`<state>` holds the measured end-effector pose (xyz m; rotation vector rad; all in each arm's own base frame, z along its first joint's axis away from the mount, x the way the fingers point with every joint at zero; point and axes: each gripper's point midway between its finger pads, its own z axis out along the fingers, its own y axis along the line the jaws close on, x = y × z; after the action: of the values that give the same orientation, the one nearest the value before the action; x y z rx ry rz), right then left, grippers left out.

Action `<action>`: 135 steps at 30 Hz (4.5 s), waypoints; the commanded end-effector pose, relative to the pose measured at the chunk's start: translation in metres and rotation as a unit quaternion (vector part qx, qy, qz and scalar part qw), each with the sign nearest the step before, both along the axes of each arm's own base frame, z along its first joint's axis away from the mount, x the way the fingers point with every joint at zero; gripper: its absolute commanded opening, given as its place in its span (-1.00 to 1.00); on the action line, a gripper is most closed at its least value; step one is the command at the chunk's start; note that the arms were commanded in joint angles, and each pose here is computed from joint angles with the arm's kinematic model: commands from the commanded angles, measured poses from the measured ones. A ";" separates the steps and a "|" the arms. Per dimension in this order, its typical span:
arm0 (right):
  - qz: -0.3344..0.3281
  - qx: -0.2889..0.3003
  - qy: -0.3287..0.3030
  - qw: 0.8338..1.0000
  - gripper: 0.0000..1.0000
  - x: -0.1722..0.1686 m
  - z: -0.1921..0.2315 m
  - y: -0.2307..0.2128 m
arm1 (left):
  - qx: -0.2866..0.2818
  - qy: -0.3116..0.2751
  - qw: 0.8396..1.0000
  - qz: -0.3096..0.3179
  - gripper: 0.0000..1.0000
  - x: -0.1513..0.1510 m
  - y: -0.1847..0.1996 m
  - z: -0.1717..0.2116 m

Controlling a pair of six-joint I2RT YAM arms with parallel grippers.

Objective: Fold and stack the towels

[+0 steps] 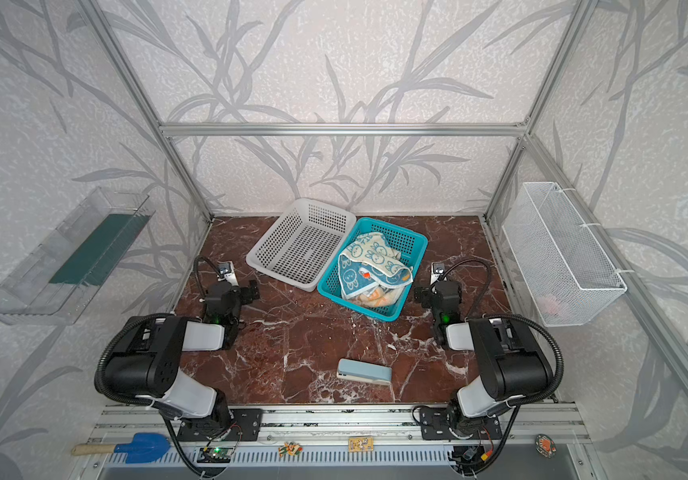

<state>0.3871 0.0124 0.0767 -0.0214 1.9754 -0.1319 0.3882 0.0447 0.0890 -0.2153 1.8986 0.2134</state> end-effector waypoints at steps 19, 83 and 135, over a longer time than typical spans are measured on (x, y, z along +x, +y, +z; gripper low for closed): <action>0.000 0.004 -0.026 1.000 0.98 0.007 0.016 0.001 | 0.003 -0.010 1.000 -0.004 0.98 0.006 0.000 0.007; 0.065 0.232 0.130 0.962 0.98 -0.079 0.165 0.081 | -0.032 0.346 0.933 -0.089 0.98 -0.046 -0.100 0.085; 0.077 0.197 0.141 0.967 0.98 -0.093 0.149 0.087 | -0.380 0.330 0.854 0.134 -0.84 -0.011 -0.128 0.018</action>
<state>0.2955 0.1015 0.2230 0.0780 2.2608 0.4002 0.3948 -0.0986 0.1166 -1.0840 2.4799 -0.4614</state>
